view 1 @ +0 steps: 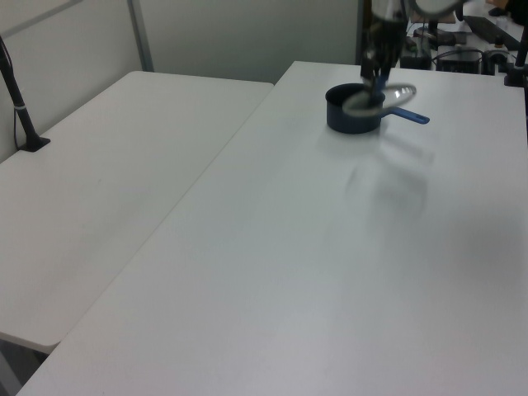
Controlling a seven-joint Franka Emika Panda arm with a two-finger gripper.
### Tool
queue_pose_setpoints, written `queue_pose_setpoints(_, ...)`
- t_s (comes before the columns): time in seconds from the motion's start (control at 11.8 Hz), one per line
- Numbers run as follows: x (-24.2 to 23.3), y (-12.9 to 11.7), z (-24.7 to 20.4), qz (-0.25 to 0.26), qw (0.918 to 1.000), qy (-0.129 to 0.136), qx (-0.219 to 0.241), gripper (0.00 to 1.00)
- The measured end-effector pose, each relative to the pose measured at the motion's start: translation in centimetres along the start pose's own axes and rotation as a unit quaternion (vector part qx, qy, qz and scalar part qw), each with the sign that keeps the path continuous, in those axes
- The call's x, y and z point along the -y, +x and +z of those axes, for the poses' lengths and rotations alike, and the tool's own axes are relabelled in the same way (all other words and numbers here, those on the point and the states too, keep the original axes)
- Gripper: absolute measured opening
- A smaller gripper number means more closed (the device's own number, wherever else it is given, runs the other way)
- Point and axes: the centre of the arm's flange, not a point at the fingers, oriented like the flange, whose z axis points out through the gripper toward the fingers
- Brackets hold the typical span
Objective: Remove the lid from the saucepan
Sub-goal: 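Lift the lid off the pot and carry it beside the saucepan, then lower the lid onto the table and open the gripper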
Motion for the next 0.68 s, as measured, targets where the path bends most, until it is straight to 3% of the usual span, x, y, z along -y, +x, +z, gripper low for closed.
queue_pose_setpoints(0.17, 3.5, -3.4, 5.2, -0.049, 0.9973, -0.022, 0.051, 0.66)
queue_pose_setpoints(0.42, 4.5, -6.9, 12.8, -0.088, 0.9939, -0.034, 0.057, 0.66)
queue_pose_setpoints(0.68, 4.4, -7.5, 16.1, -0.110, 0.9910, -0.049, 0.059, 0.70)
